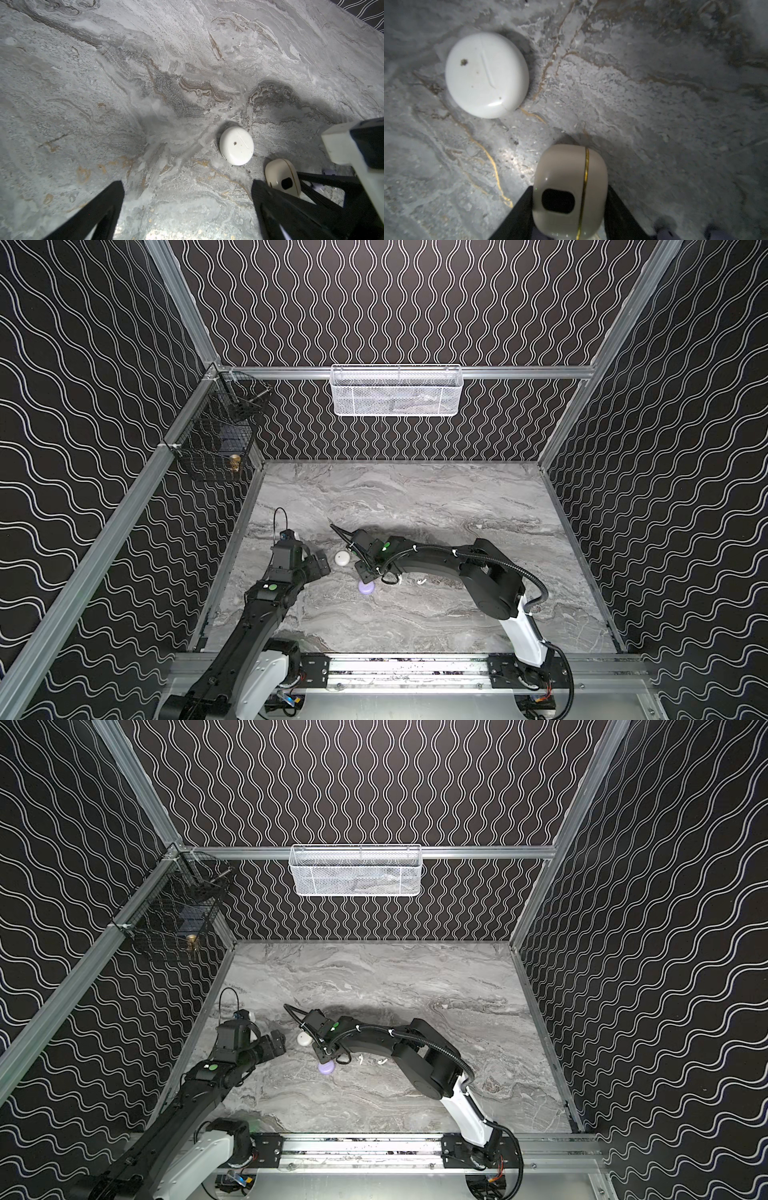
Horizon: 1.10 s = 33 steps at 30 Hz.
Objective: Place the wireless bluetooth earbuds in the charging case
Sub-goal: 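Lift the cream case with the right gripper while the left gripper rises toward it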
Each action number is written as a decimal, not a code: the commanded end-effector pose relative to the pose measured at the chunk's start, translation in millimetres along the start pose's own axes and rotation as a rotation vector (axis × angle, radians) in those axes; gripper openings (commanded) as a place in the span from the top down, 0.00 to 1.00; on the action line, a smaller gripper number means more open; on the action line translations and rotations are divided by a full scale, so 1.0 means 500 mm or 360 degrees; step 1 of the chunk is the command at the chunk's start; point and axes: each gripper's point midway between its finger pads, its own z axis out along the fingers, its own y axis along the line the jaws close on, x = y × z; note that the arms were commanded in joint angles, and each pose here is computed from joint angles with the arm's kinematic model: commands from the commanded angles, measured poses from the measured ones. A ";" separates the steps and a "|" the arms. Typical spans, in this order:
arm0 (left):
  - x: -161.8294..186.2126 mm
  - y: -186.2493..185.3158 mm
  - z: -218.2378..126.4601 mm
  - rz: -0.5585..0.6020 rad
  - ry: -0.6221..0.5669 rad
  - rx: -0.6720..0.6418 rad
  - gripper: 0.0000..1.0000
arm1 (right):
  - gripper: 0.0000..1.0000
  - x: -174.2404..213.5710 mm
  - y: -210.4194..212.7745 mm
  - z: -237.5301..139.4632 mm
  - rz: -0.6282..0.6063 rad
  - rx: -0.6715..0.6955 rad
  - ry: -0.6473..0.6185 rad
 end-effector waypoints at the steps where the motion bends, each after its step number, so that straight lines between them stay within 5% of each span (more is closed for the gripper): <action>1: -0.008 0.001 -0.004 -0.0023 -0.0028 -0.0007 0.01 | 0.53 0.018 -0.005 0.003 0.0013 0.0028 0.0038; 12: -0.012 -0.011 -0.006 -0.0013 -0.0021 0.0035 0.01 | 0.61 0.009 -0.015 -0.010 -0.0067 0.0038 -0.0054; 17: -0.063 -0.069 -0.018 -0.0044 -0.0012 0.0193 0.01 | 0.66 -0.050 -0.047 -0.080 -0.0198 0.0045 -0.0327; 22: -0.210 -0.156 -0.051 -0.0119 -0.0297 0.0439 0.01 | 0.69 -0.159 -0.113 -0.196 -0.0287 0.0033 -0.0674; 28: -0.351 -0.238 -0.066 0.0135 -0.0404 0.0556 0.01 | 0.70 -0.269 -0.191 -0.301 -0.0543 0.0083 -0.1130; 33: -0.310 -0.287 -0.055 0.0243 -0.0377 0.0849 0.02 | 0.79 -0.360 -0.189 -0.373 -0.0821 0.0064 -0.1400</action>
